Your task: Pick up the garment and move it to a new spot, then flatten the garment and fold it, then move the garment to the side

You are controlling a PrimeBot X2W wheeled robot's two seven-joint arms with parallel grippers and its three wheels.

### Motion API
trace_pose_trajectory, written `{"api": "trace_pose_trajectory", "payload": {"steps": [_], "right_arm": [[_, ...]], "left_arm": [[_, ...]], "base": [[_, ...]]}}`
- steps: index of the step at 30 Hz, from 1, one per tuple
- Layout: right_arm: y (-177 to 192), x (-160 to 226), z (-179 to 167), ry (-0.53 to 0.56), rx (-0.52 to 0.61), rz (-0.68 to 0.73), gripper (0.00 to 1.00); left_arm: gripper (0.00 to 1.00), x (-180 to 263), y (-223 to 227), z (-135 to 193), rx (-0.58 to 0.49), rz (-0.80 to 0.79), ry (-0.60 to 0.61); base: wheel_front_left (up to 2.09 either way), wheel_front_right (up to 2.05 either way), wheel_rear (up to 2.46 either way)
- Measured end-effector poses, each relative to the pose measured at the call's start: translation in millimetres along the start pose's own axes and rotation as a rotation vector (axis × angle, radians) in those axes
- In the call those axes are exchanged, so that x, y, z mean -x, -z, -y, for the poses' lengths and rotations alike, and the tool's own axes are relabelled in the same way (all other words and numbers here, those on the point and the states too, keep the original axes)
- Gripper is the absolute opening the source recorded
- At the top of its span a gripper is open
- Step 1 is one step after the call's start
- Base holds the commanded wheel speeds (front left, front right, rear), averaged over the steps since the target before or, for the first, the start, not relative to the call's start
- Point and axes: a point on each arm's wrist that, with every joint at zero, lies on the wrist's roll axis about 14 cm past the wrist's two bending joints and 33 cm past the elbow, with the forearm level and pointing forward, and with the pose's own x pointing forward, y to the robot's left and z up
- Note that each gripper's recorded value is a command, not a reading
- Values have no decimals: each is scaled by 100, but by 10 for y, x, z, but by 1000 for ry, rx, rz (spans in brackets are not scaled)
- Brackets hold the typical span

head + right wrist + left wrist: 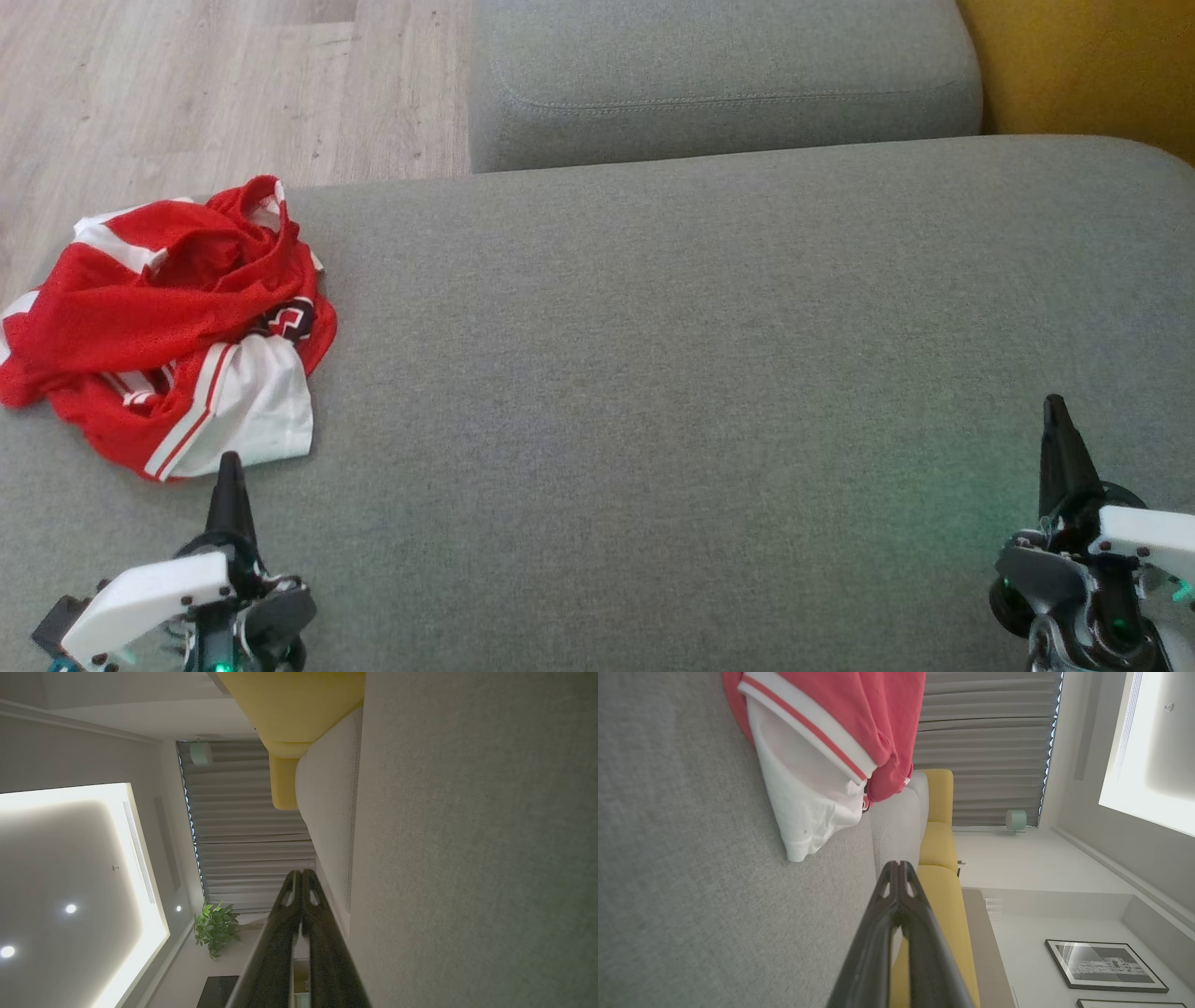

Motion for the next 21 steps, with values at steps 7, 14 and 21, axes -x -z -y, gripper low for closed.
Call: {"api": "trace_pose_trajectory", "payload": {"steps": [7, 14, 21], "right_arm": [[0, 0, 0, 0, 0, 0, 0], [0, 0, 0, 0, 0, 0, 0], [0, 0, 0, 0, 0, 0, 100]], "left_arm": [[0, 0, 0, 0, 0, 0, 0], [0, 0, 0, 0, 0, 0, 0], [100, 0, 0, 0, 0, 0, 0]], "base": [[0, 0, 0], [0, 0, 0], [0, 0, 0]]}}
